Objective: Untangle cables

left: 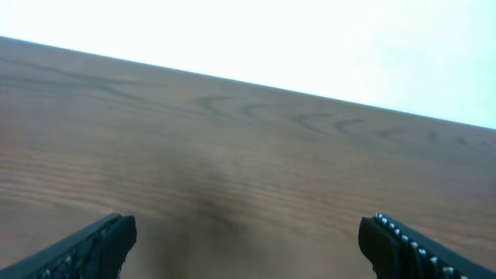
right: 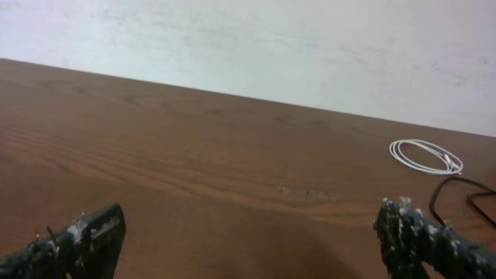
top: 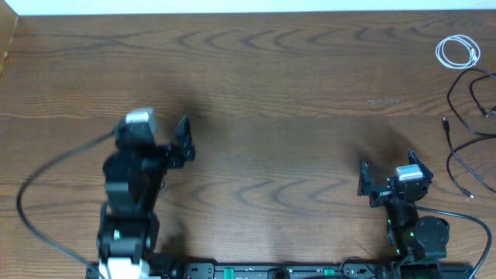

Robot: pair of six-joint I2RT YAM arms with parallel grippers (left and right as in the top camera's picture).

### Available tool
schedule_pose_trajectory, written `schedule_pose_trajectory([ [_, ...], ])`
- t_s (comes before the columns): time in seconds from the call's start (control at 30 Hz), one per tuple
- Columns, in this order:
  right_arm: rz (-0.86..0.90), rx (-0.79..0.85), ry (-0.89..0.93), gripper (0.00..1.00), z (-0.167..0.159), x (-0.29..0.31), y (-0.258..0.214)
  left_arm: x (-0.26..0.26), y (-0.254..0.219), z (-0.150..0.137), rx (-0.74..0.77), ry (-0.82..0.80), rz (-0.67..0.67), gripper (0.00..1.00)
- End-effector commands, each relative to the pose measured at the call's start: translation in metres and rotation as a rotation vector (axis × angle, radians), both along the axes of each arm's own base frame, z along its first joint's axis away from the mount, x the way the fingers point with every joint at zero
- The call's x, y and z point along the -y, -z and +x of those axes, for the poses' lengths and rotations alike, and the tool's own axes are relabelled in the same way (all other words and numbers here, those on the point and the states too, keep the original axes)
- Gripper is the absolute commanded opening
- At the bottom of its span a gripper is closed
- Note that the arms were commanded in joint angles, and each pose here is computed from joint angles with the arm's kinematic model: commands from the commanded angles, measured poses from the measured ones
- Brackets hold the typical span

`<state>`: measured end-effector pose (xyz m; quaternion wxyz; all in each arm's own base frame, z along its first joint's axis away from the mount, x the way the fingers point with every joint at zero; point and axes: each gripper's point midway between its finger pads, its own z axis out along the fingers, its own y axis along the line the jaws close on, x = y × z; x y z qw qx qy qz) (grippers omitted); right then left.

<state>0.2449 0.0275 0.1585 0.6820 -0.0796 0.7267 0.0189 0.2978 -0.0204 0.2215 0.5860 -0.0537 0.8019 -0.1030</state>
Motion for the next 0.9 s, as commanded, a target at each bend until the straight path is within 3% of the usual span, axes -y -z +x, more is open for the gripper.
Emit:
schedule_pose_trajectory([
  [0.0, 0.012, 0.000, -0.011, 0.99, -0.001, -0.002, 0.000, -0.005, 0.010, -0.020, 0.123, 0.013, 0.073, 0.97],
  [0.13, 0.012, 0.000, -0.011, 0.99, -0.001, -0.002, 0.000, 0.000, 0.027, -0.039, 0.258, 0.065, 0.201, 0.97],
  [0.43, 0.012, 0.000, -0.011, 0.99, -0.001, -0.002, 0.000, -0.001, 0.068, -0.048, 0.243, 0.079, 0.323, 0.97],
  [0.6, 0.012, 0.000, -0.011, 0.99, -0.001, -0.002, 0.000, -0.002, 0.087, -0.054, 0.167, 0.089, 0.320, 0.97],
  [0.87, 0.012, 0.000, -0.011, 0.99, -0.001, -0.002, 0.000, -0.002, 0.081, -0.054, 0.189, 0.079, 0.308, 0.97],
])
